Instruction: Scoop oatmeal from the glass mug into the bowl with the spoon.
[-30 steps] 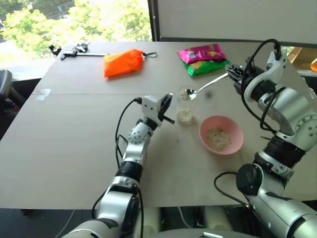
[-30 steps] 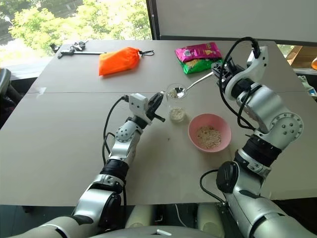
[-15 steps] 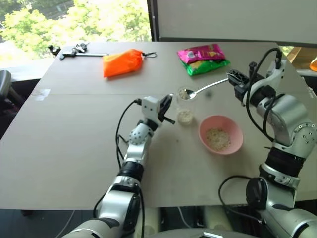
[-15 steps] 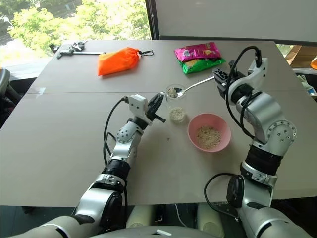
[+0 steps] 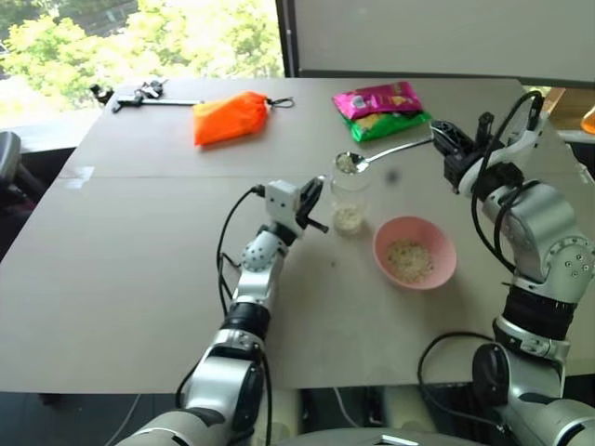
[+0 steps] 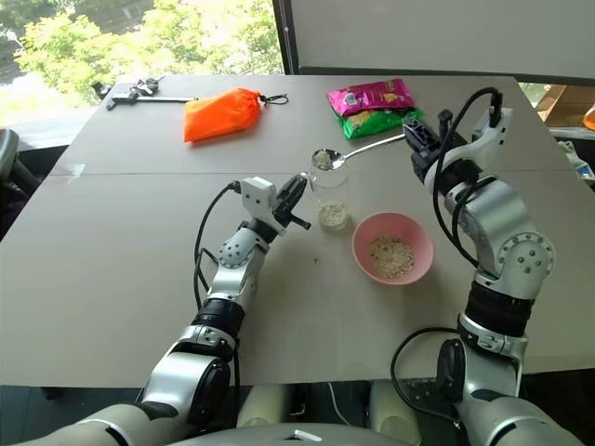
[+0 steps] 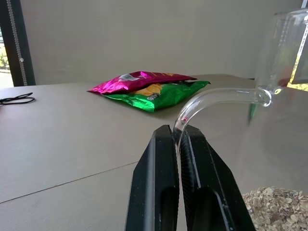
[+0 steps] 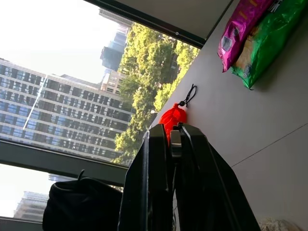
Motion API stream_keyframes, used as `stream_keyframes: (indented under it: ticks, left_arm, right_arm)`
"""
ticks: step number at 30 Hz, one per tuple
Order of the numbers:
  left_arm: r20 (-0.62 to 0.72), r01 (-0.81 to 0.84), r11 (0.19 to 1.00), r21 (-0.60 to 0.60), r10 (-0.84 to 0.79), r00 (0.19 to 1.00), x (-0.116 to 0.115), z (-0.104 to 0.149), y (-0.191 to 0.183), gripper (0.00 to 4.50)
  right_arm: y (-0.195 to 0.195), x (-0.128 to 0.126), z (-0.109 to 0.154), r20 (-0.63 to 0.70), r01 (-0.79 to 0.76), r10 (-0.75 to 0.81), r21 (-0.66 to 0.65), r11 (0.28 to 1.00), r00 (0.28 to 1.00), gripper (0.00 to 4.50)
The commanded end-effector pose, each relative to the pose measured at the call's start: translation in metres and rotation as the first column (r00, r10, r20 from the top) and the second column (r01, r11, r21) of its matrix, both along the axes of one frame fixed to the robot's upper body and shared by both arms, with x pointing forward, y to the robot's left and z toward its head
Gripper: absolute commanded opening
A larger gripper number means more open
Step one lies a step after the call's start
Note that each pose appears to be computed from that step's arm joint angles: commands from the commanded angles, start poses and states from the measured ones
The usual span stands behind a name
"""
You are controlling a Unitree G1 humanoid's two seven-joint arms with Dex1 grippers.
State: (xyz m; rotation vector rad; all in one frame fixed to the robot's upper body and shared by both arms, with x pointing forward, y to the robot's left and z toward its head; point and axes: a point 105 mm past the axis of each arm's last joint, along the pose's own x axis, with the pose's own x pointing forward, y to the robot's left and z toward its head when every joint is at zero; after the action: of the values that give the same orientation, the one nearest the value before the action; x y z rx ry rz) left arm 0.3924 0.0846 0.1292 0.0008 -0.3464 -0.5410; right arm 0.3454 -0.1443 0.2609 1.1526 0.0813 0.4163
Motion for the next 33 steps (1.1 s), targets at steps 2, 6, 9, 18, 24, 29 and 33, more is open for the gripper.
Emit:
stream_keyframes:
  ticks: [2, 6, 9, 18, 24, 29, 33]
  left_arm:
    - [0.03, 0.016, 1.0, -0.009, -0.016, 0.999, 0.0, 0.007, -0.004, 0.03]
    - [0.028, 0.022, 1.0, -0.007, -0.022, 0.999, 0.0, 0.006, -0.005, 0.03]
    - [0.023, 0.024, 1.0, -0.004, -0.024, 0.999, 0.001, 0.005, -0.004, 0.03]
    - [0.017, 0.04, 0.999, 0.005, -0.04, 0.999, 0.003, 0.004, -0.007, 0.03]
    - [0.013, 0.047, 0.999, 0.007, -0.047, 0.999, 0.003, 0.002, -0.009, 0.03]
    - [0.01, 0.049, 0.999, 0.009, -0.049, 0.999, 0.002, 0.001, -0.009, 0.03]
    - [0.009, 0.049, 0.999, 0.012, -0.049, 0.999, 0.003, 0.001, -0.009, 0.03]
  right_arm:
    - [-0.004, -0.02, 0.023, 0.096, -0.032, 0.03, 0.018, 0.999, 0.995, 0.0]
    - [-0.019, -0.035, 0.028, 0.114, -0.025, 0.025, 0.003, 1.0, 0.993, 0.0]
    - [-0.03, -0.045, 0.025, 0.124, 0.01, -0.005, -0.041, 0.999, 0.992, 0.0]
    - [-0.056, -0.066, 0.0, 0.121, 0.07, -0.053, -0.144, 0.987, 0.991, 0.0]
    - [-0.084, -0.079, -0.039, -0.007, 0.065, -0.07, -0.298, 0.952, 0.998, 0.0]
    - [-0.087, -0.079, -0.036, -0.013, 0.036, -0.045, -0.382, 0.924, 0.999, 0.0]
    - [-0.073, -0.073, -0.028, 0.023, 0.018, -0.006, -0.553, 0.833, 1.0, 0.0]
